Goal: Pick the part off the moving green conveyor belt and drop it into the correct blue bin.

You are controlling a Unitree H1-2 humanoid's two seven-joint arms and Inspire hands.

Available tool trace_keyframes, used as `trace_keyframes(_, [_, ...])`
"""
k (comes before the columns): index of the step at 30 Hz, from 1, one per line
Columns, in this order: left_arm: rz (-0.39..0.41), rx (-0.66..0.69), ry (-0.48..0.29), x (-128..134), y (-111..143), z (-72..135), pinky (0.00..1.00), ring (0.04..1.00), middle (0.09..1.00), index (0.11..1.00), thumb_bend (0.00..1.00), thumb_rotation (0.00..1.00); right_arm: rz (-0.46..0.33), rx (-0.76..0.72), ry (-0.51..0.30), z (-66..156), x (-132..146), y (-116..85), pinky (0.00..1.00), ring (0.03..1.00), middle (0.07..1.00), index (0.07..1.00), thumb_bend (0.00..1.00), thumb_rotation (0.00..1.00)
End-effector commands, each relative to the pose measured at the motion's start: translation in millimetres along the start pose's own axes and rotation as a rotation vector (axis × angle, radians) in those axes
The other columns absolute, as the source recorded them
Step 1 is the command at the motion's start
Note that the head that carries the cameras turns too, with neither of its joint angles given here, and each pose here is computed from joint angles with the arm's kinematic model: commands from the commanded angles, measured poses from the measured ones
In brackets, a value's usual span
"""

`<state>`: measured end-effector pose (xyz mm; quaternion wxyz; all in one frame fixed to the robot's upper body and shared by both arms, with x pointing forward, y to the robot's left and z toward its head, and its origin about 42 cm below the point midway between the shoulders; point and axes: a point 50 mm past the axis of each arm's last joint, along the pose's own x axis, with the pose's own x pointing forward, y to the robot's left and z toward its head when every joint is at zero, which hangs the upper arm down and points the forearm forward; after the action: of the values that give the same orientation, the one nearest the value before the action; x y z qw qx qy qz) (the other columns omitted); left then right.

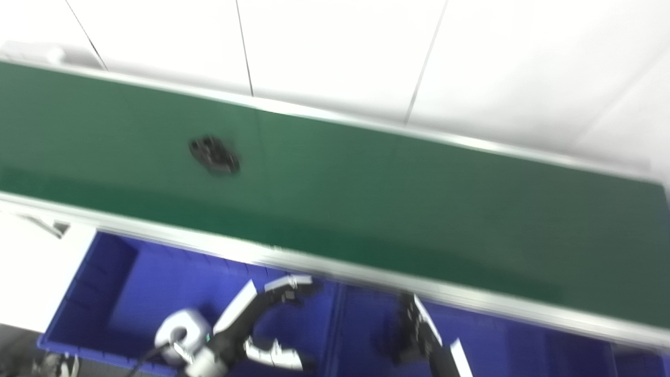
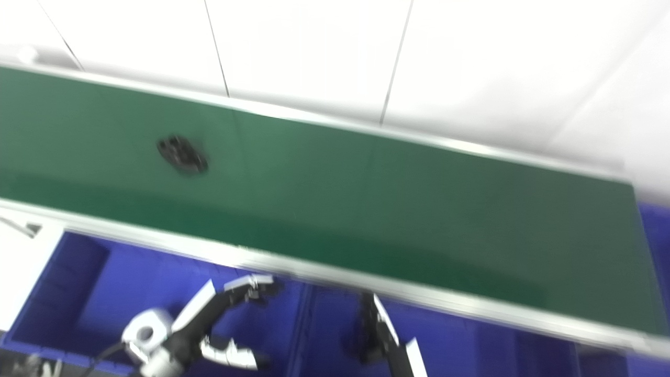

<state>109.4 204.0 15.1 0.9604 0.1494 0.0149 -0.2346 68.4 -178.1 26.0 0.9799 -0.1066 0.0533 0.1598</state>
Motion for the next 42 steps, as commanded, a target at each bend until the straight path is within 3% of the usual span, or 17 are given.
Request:
trace_keyframes(1, [0.022, -0.003, -0.044, 1.8, 4.6, 3.6, 0.67, 0.761, 0.814, 0.753, 0.88, 0.33, -0.016, -0.005, -0.073, 7.7, -0.6, -1.3, 0.83, 0.880, 0.910, 0.941, 0.74, 0.22])
trace_keyframes(23, [0.008, -0.014, -0.033, 7.5, 3.6, -2.2, 0.67, 0.764, 0.815, 0.748, 0.88, 0.32, -0.057, 0.000, -0.104, 12.3, 2.0, -3.8, 0.77, 0.848, 0.886, 0.915, 0.73, 0.19])
trace_keyframes(27, [0.007, -0.008, -0.040, 9.0, 2.6, -1.0, 0.67, 0.760, 0.815, 0.748, 0.88, 0.33, -0.100, -0.005, -0.160, 28.9, 0.9, -10.4, 0.73, 0.822, 0.861, 0.891, 0.75, 0.21])
trace_keyframes(31, [0.007, -0.006, -0.045, 10.7, 2.7, -0.1, 0.67, 0.757, 0.814, 0.748, 0.87, 0.32, -0.139, -0.028, -0.228, 48.1, 4.2, -16.5, 0.69, 0.783, 0.830, 0.868, 0.77, 0.31])
trace_keyframes(37, [0.009, -0.004, -0.046, 12.3, 2.1, -0.6, 0.66, 0.754, 0.812, 0.745, 0.88, 0.33, -0.166, -0.053, -0.398, 93.3, 21.4, -33.0, 0.67, 0.754, 0.801, 0.850, 0.78, 0.29])
trace_keyframes(42, [0.010, -0.001, -0.049, 14.8, 2.0, -0.8, 0.66, 0.755, 0.811, 0.747, 0.88, 0.33, -0.174, -0.112, -0.447, 120.6, 34.3, -46.9, 0.66, 0.748, 0.791, 0.845, 0.81, 0.29])
